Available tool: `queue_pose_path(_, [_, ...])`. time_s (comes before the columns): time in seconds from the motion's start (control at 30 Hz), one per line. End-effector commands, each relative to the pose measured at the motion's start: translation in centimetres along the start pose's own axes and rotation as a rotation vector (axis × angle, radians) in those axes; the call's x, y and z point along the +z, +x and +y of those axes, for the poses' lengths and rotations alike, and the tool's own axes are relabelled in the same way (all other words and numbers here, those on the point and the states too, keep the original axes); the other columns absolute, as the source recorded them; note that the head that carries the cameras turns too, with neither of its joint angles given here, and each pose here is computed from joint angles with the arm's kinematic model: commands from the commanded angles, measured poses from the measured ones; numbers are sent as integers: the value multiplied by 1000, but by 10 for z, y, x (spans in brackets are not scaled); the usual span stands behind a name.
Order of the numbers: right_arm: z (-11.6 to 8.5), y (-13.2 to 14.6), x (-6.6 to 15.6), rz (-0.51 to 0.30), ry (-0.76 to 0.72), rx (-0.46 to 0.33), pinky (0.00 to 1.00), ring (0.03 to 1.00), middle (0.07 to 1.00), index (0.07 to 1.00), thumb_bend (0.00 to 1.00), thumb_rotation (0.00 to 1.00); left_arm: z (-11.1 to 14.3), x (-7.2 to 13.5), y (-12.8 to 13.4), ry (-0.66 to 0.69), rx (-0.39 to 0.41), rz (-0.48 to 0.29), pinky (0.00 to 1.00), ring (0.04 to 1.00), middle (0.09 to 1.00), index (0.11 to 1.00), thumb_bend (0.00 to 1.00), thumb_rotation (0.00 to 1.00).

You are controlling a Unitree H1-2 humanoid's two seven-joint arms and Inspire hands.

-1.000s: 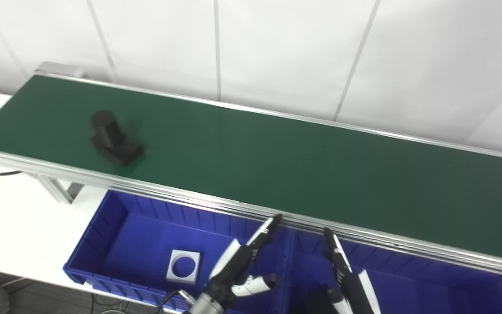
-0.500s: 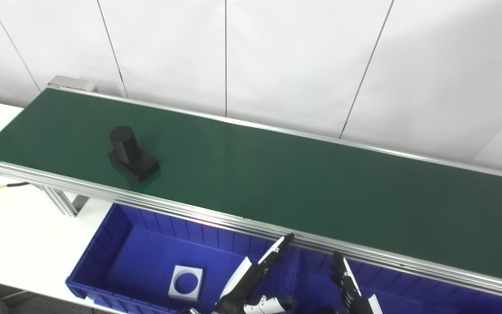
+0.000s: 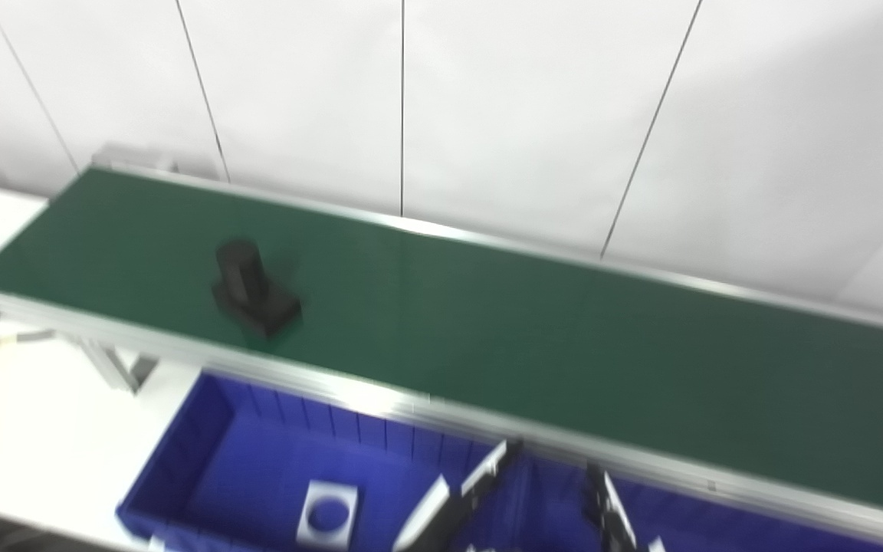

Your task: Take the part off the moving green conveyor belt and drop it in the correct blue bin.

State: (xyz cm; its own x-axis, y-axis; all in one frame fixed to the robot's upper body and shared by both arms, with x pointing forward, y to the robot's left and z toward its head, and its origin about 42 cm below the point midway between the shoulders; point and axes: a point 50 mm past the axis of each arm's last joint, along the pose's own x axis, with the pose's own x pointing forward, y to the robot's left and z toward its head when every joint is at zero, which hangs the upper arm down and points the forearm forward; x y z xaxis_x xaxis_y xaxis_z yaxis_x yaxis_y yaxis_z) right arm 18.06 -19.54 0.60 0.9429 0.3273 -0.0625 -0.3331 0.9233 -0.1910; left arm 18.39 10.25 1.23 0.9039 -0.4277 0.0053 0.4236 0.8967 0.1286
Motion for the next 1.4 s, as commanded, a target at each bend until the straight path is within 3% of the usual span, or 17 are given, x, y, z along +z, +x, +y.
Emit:
queue_pose_path(0.0, [-3, 5, 10, -79, -1, -6, 930, 966, 1000, 1000, 865, 965, 3, 8, 8, 3, 16, -68, 946, 982, 984, 971, 883, 778])
queue_pose_path(0.27, [-4, 5, 10, -81, -4, -8, 917, 957, 999, 1000, 890, 955, 2, 12, 9, 4, 20, -84, 957, 988, 985, 970, 899, 777])
queue_pose_path(0.57, [-9, 3, 17, -105, -33, -51, 810, 870, 941, 989, 937, 960, 6, 22, 11, -9, 35, -121, 945, 985, 988, 977, 903, 764])
queue_pose_path(0.73, [-15, 0, 32, -162, -44, -100, 748, 815, 902, 964, 903, 965, 12, 27, 13, -30, 54, -141, 949, 984, 987, 974, 914, 751])
queue_pose_path(0.93, [-23, -11, 54, -232, -43, -156, 738, 795, 885, 996, 968, 1000, 22, 30, 11, -30, 57, -151, 951, 988, 996, 984, 921, 763])
queue_pose_path(1.27, [-37, -11, 79, -321, 14, -286, 686, 751, 858, 985, 903, 1000, 32, 31, 10, -15, 82, -157, 943, 965, 979, 972, 884, 770])
queue_pose_path(1.37, [-43, -11, 82, -331, 45, -323, 711, 769, 881, 986, 894, 981, 33, 32, 9, -9, 84, -161, 948, 967, 979, 974, 894, 783])
